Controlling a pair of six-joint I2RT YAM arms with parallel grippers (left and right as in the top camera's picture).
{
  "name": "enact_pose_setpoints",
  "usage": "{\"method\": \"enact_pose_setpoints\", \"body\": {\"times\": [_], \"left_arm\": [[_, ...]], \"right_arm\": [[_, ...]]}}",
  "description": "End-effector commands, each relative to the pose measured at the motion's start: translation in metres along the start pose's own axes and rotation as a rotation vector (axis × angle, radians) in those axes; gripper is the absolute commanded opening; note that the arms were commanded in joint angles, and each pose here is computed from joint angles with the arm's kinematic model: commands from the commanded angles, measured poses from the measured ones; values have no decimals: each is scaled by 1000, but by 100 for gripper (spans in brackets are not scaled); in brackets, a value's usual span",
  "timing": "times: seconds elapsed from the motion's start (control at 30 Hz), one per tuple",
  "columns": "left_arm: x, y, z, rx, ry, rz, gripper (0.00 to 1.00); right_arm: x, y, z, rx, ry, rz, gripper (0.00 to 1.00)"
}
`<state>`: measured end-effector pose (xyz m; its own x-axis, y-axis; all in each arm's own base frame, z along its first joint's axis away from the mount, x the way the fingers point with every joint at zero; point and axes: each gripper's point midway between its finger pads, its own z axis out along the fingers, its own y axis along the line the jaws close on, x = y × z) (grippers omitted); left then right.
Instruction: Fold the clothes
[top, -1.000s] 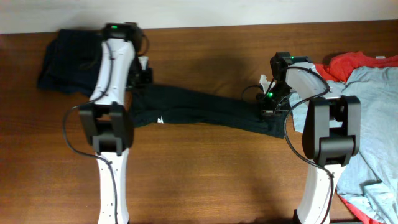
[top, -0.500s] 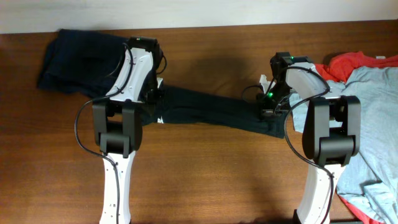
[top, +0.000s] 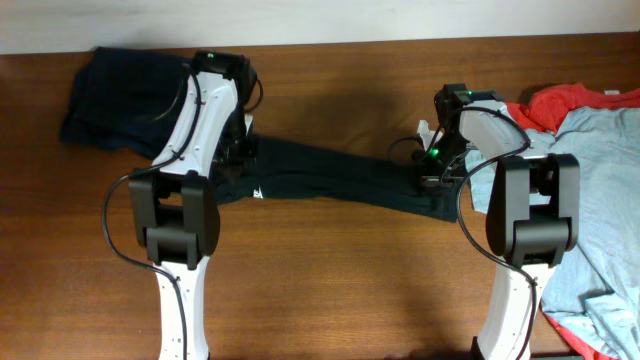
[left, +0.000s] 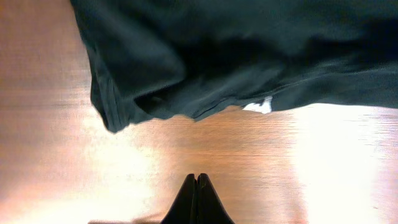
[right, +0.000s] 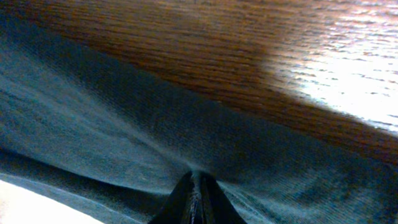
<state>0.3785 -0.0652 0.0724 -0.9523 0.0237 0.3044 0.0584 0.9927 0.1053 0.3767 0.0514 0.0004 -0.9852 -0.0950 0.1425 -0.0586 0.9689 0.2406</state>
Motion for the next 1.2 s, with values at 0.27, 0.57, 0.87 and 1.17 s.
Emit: {"method": "enact_pose_setpoints", "body": {"times": [0.27, 0.57, 0.87, 1.17], "left_arm": [[2, 11, 13, -61, 20, -102, 26], [-3, 8, 40, -63, 22, -133, 17], [-2, 8, 50, -65, 33, -138, 35], [-9, 6, 55, -59, 9, -141, 39]], "right_arm": [[0, -3, 10, 10, 4, -5, 12], [0, -3, 10, 11, 4, -5, 15], [0, -3, 10, 10, 3, -5, 15], [0, -3, 10, 10, 4, -5, 15]]}}
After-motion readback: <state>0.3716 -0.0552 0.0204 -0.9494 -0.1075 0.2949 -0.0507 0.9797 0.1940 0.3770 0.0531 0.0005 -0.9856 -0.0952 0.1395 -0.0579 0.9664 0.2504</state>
